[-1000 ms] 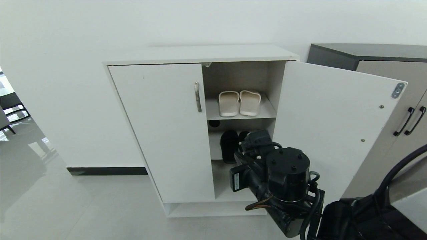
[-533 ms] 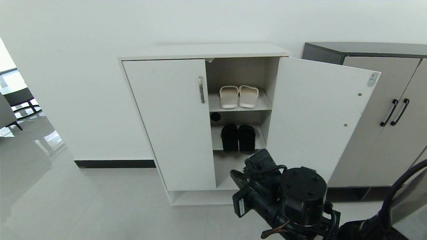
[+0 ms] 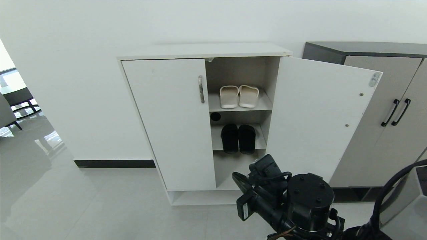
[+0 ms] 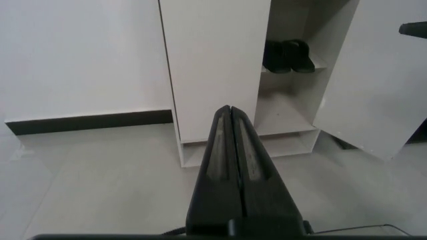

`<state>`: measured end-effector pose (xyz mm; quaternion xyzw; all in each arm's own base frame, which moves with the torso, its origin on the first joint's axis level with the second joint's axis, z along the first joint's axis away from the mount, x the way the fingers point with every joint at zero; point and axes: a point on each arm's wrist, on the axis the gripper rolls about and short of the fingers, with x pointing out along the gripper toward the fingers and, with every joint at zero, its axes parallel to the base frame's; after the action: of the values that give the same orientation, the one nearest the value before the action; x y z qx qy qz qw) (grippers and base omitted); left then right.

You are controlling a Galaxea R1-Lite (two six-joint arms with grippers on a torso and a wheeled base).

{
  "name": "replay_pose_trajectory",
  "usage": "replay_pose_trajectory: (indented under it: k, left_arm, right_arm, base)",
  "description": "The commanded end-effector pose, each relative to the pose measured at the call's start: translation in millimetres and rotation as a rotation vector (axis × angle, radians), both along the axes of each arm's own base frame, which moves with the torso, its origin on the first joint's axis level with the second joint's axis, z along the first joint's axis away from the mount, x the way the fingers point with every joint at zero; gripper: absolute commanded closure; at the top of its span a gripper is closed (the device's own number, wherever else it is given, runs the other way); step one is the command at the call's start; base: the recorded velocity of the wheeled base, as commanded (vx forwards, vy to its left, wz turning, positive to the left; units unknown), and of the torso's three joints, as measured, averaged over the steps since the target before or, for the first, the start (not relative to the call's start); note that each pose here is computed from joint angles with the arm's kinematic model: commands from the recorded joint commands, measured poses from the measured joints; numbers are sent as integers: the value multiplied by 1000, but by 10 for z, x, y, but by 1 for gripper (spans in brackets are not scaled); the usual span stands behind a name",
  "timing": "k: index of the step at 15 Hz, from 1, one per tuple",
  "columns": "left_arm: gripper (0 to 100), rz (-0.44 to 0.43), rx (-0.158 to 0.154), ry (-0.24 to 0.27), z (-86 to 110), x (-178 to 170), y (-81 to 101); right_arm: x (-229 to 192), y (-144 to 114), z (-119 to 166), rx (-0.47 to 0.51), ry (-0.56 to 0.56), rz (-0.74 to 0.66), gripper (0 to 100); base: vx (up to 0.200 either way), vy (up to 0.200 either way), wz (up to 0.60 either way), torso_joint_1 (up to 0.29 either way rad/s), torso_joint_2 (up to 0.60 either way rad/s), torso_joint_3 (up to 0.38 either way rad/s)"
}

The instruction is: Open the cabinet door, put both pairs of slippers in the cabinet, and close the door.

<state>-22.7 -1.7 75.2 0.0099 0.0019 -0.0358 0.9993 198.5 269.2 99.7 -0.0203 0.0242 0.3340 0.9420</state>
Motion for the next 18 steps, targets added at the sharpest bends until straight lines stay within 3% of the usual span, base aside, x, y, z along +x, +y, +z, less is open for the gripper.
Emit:
replay_pose_trajectory:
  k: [1, 7, 18]
  left_arm:
    - [100, 1, 1, -2, 1, 0, 0]
    - [100, 1, 1, 0, 0, 0, 0]
    - [100, 1, 1, -2, 1, 0, 0]
  right_arm:
    - [26, 32, -133, -28, 19, 0, 100]
    - [37, 30, -167, -34, 27, -3, 100]
    - [48, 27, -199, -43, 32, -6, 100]
  base:
    - [0, 0, 0, 0, 0, 0]
    - [0, 0, 0, 28, -83, -58]
    - [0, 0, 0, 175, -452, -278]
